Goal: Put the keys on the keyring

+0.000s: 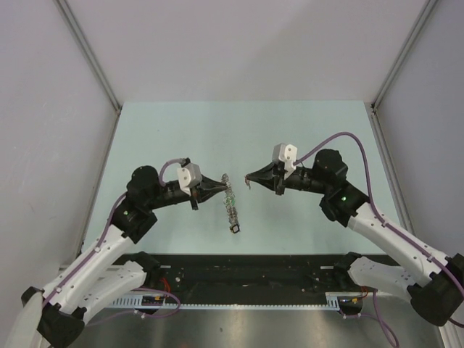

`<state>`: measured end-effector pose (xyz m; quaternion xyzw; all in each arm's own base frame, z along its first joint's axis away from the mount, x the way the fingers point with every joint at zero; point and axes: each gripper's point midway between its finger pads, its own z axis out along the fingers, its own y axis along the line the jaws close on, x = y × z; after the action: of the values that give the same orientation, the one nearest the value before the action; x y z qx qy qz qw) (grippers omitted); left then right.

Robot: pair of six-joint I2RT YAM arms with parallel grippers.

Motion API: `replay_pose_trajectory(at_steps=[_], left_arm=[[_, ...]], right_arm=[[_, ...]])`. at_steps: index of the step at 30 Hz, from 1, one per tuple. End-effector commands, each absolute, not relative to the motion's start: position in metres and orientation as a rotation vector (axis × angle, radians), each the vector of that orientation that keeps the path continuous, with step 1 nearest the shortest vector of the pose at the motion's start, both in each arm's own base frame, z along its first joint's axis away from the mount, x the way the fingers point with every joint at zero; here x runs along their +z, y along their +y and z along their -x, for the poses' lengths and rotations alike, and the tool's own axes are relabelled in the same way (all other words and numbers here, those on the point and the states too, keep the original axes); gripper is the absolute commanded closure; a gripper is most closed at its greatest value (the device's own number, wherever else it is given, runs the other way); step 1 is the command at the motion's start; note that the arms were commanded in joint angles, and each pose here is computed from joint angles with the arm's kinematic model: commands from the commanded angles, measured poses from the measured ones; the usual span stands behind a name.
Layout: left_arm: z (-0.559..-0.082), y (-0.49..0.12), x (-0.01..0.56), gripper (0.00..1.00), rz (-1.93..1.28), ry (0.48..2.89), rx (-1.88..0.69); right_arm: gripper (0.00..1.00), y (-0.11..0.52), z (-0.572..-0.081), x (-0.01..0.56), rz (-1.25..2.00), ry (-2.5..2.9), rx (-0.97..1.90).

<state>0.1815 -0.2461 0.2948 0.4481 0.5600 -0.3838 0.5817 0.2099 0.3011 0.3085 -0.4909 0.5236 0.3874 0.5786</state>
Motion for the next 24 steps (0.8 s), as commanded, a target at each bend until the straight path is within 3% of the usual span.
replay_pose_trajectory(at_steps=[1, 12, 24], left_arm=[[-0.172, -0.257, 0.331, 1.0, -1.149, 1.095, -0.903], [-0.156, -0.26, 0.319, 1.0, -1.12, 1.066, -1.029], [-0.145, -0.259, 0.327, 1.0, -1.101, 1.016, -1.07]], right_arm=[[1.0, 0.295, -0.19, 0.334, 1.199, 1.07, 0.897], [1.0, 0.308, -0.171, 0.303, 1.301, 1.104, 0.867], [1.0, 0.311, -0.165, 0.308, 1.267, 1.073, 0.865]])
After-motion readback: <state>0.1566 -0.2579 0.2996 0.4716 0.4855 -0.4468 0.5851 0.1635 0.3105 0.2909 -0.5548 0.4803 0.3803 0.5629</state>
